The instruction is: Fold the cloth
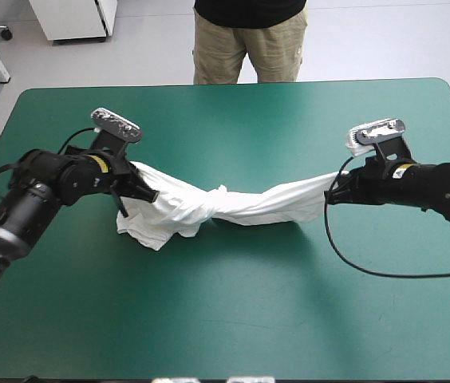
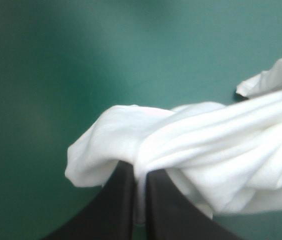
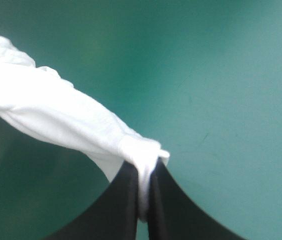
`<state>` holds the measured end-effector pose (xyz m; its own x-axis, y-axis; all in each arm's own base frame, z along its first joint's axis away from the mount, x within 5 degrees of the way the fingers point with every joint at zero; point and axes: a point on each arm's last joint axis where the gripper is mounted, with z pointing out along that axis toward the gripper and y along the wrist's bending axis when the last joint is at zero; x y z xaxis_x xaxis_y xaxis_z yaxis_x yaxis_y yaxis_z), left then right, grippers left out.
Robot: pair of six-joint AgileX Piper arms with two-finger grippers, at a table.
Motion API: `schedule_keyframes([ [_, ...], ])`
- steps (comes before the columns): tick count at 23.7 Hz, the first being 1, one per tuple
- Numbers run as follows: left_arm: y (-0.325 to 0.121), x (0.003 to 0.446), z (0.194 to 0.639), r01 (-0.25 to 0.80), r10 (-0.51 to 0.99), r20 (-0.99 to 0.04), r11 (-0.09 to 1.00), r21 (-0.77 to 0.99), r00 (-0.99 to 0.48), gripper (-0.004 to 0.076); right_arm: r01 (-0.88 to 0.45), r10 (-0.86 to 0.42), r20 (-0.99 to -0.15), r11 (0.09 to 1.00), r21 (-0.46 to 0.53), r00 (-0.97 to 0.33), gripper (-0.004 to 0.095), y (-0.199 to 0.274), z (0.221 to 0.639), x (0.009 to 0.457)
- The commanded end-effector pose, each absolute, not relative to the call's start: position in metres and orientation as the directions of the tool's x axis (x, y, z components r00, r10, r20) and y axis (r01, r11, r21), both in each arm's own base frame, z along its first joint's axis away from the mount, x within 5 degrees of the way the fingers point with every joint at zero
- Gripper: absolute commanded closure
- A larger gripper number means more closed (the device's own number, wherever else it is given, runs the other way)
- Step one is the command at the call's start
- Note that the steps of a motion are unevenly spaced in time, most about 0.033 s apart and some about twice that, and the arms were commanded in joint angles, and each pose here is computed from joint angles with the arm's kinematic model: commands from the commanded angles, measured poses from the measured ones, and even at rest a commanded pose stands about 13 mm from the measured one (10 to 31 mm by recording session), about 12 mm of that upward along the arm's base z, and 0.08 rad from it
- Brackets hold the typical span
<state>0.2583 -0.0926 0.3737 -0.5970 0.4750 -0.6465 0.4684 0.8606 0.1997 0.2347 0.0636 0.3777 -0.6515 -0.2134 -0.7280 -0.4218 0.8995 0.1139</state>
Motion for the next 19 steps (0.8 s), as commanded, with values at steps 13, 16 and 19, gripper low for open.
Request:
schedule_keyframes([
  [13, -0.15, 0.394, 0.311, 0.404, 0.3, -0.876, 0.905, 0.137, -0.377, 0.0561, -0.272, -0.124, -0.84, 0.962, 0.029, -0.528, 0.0724, 0.067, 0.316, 0.354],
  [16, -0.152, 0.4, 0.313, 0.393, 0.274, -0.883, 0.913, 0.113, -0.381, 0.027, -0.249, -0.107, -0.838, 0.968, 0.035, -0.534, 0.0472, 0.067, 0.301, 0.366],
  [19, -0.145, 0.402, 0.34, 0.353, 0.218, -0.9, 0.932, 0.078, -0.377, 0.0204, -0.215, -0.09, -0.877, 0.976, 0.015, -0.472, 0.0426, 0.054, 0.322, 0.368],
])
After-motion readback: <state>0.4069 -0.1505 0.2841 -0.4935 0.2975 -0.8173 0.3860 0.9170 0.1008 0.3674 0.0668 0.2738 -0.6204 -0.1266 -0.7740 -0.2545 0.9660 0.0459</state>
